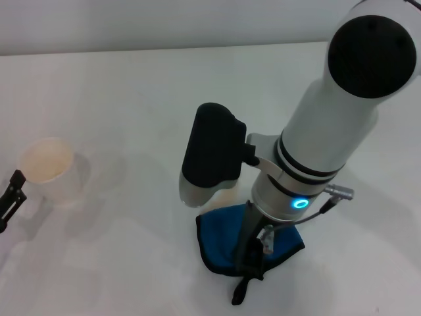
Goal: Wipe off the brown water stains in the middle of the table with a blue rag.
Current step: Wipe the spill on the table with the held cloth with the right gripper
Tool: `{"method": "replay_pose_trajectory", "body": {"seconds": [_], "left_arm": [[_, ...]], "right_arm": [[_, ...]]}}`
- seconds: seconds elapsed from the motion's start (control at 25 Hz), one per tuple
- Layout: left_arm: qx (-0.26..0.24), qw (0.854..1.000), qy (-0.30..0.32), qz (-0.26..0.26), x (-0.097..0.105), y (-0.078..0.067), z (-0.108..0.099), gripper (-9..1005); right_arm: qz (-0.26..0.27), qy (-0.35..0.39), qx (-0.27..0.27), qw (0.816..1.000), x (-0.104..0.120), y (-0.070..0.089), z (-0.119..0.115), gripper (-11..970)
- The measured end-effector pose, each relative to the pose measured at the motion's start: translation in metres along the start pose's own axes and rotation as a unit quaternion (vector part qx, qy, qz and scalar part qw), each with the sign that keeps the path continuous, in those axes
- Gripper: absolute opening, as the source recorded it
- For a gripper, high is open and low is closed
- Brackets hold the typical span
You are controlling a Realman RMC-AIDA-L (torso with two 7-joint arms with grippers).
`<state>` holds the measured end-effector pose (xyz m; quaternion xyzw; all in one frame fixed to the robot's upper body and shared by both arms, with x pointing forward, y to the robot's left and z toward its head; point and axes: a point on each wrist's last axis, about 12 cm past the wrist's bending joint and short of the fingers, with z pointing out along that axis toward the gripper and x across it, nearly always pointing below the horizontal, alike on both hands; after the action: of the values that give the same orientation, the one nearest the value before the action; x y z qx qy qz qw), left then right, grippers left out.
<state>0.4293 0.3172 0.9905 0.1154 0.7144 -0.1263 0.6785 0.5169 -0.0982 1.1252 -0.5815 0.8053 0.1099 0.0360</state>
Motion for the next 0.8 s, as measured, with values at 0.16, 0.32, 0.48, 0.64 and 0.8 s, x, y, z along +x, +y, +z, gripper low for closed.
{"method": "replay_pose_trajectory", "body": {"seconds": [0.16,0.32,0.48,0.64,0.8], "left_arm": [[-0.001,1.000,-0.003,0.000,-0.001,0.001,0.002,876],[0.000,1.000,-0.005,0.000,-0.002,0.001,0.004,876],[-0.001,1.000,-0.003,0.000,-0.001,0.001,0.003,876],[-0.003,1.000,-0.001,-0.001,0.000,0.001,0.001,876],[-0.003,1.000,0.000,-0.001,0.000,0.001,0.000,876]], "right_arm": [[-0.003,-0.005,0.007,1.000,-0.005,-0.002,0.001,12],[0.005,-0.004,0.025,1.000,-0.007,-0.012,0.003,12],[0.020,0.003,0.049,0.999,-0.007,-0.025,0.006,11],[0.041,0.010,0.090,0.995,-0.005,-0.043,0.008,12],[0.066,0.004,0.116,0.991,-0.003,-0.060,0.008,11]]}}
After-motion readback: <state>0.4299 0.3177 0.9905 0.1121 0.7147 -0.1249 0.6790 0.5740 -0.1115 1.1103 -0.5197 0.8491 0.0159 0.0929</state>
